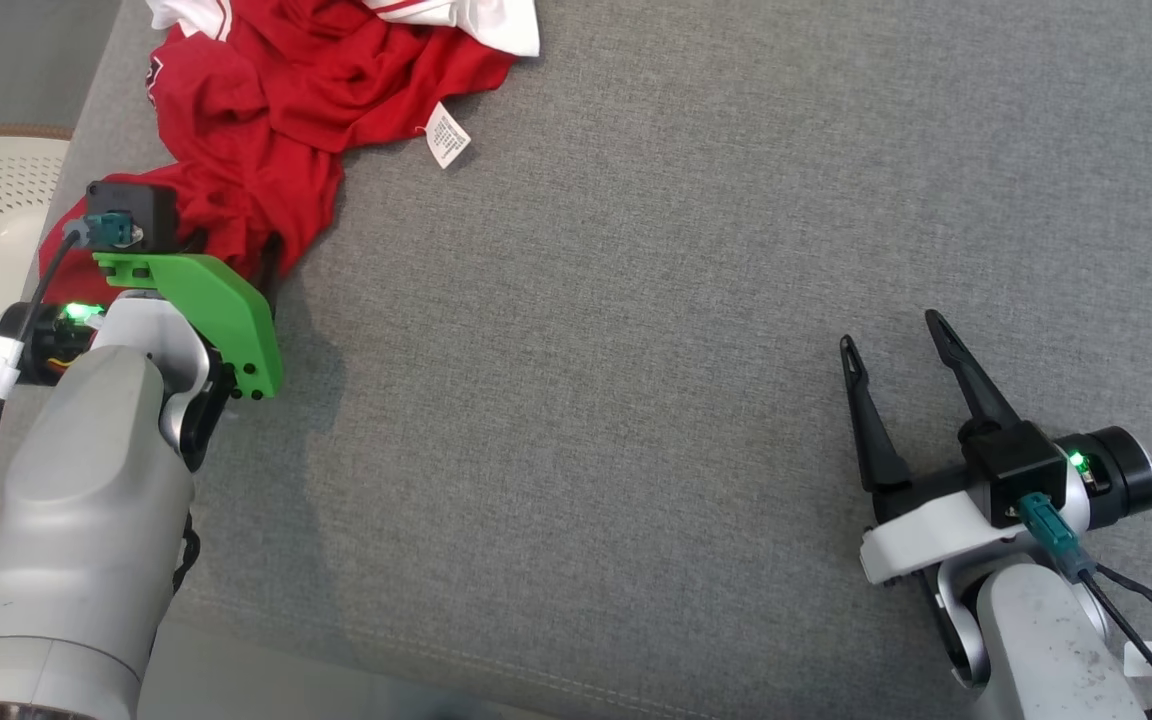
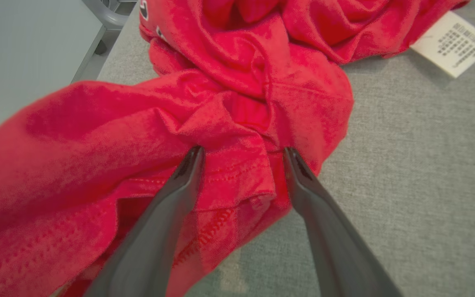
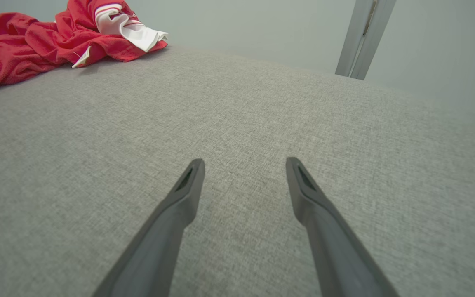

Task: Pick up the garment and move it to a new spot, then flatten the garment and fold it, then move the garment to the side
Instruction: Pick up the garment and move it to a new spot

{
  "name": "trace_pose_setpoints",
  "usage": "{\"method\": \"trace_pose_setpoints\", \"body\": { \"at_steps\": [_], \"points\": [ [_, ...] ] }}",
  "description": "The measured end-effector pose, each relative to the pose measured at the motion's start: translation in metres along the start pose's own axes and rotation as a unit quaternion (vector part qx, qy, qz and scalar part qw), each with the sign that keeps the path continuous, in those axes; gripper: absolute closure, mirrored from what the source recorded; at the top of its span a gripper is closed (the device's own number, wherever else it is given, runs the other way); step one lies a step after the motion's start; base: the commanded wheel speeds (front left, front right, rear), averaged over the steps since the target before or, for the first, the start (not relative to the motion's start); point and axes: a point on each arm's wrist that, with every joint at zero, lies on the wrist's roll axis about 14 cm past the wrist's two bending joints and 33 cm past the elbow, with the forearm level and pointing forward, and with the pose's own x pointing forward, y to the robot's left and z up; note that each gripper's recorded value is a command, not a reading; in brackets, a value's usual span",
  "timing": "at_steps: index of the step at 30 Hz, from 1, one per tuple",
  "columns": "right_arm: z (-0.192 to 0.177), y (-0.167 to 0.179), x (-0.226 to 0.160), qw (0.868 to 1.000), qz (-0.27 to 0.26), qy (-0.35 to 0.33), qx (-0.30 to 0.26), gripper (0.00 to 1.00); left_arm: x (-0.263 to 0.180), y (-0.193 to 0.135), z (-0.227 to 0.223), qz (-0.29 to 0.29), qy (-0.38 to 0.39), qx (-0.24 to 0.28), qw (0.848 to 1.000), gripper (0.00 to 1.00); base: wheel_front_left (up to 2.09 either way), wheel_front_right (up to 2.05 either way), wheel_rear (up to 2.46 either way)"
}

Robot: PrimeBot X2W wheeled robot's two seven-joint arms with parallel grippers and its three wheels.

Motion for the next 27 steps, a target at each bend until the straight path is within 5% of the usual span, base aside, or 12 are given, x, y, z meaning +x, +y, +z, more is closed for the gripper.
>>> {"method": "trace_pose_setpoints", "body": {
  "at_steps": [3, 15, 27],
  "points": [
    [0.000, 0.001, 0.001, 1.000, 0.002, -0.001, 0.004, 0.00, 0.001, 0.000, -0.008, -0.005, 0.018, 0.003, 1.000, 1.00, 0.00, 0.00, 0.00],
    [0.021, 0.003, -0.004, 1.000, -0.002, -0.019, 0.012, 0.00, -0.023, 0.020, 0.032, -0.001, -0.036, 0.035, 0.999, 1.00, 0.00, 0.00, 0.00],
    [0.060, -0.006, -0.043, 0.997, -0.038, -0.057, 0.040, 0.00, -0.083, -0.050, 0.149, -0.101, -0.186, 0.107, 0.971, 1.00, 0.00, 0.00, 0.00]
  ]
}}
